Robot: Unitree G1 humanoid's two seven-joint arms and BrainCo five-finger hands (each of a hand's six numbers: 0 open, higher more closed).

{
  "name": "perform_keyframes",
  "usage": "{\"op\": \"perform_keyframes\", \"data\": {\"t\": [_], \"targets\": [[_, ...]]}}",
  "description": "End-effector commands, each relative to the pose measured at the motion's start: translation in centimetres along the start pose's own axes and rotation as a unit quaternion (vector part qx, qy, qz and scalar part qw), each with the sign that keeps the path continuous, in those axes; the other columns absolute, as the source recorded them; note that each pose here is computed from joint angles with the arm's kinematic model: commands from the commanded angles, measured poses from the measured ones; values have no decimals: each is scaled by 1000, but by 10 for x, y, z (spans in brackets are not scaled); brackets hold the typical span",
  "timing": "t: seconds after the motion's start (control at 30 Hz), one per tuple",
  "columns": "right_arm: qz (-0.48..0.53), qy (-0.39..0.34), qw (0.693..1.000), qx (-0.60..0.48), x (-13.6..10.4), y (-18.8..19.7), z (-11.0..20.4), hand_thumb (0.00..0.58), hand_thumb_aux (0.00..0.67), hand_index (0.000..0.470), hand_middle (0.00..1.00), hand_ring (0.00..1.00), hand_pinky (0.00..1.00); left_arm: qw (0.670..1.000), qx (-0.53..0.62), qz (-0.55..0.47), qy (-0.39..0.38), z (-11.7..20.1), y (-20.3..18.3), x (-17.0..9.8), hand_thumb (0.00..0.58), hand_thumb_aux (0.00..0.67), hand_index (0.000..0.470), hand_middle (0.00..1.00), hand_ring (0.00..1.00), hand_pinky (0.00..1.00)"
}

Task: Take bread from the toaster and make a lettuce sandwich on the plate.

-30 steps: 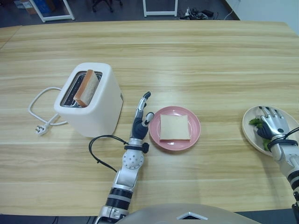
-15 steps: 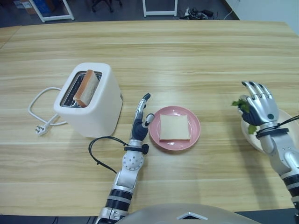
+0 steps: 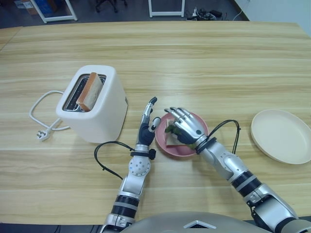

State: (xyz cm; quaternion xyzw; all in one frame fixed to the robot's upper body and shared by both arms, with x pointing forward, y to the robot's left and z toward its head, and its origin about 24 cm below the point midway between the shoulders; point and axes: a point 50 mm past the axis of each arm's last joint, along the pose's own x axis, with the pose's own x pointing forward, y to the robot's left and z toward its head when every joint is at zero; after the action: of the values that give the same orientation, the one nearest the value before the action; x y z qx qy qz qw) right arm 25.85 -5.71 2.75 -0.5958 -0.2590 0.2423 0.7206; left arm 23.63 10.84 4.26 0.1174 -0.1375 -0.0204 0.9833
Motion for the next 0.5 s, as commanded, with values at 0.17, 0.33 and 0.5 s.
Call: {"op": "perform_keyframes", "data": {"t": [0.17, 0.33, 0.5], "targets": [[7, 5, 1000, -15, -3, 2, -6, 36, 21, 15, 0, 0, 0, 1000, -2, 0, 9, -2, -2, -1, 0, 0, 0, 0, 0, 0], [-17, 10, 1000, -20, -7, -11, -9, 0, 0, 0, 0, 0, 0, 1000, 0, 0, 11, -3, -1, -3, 0, 0, 0, 0, 0, 0], [-43, 25, 999, -14, -16, -29, -17, 0, 0, 0, 0, 0, 0, 1000, 1, -1, 11, -3, -1, -3, 0, 0, 0, 0, 0, 0]]}}
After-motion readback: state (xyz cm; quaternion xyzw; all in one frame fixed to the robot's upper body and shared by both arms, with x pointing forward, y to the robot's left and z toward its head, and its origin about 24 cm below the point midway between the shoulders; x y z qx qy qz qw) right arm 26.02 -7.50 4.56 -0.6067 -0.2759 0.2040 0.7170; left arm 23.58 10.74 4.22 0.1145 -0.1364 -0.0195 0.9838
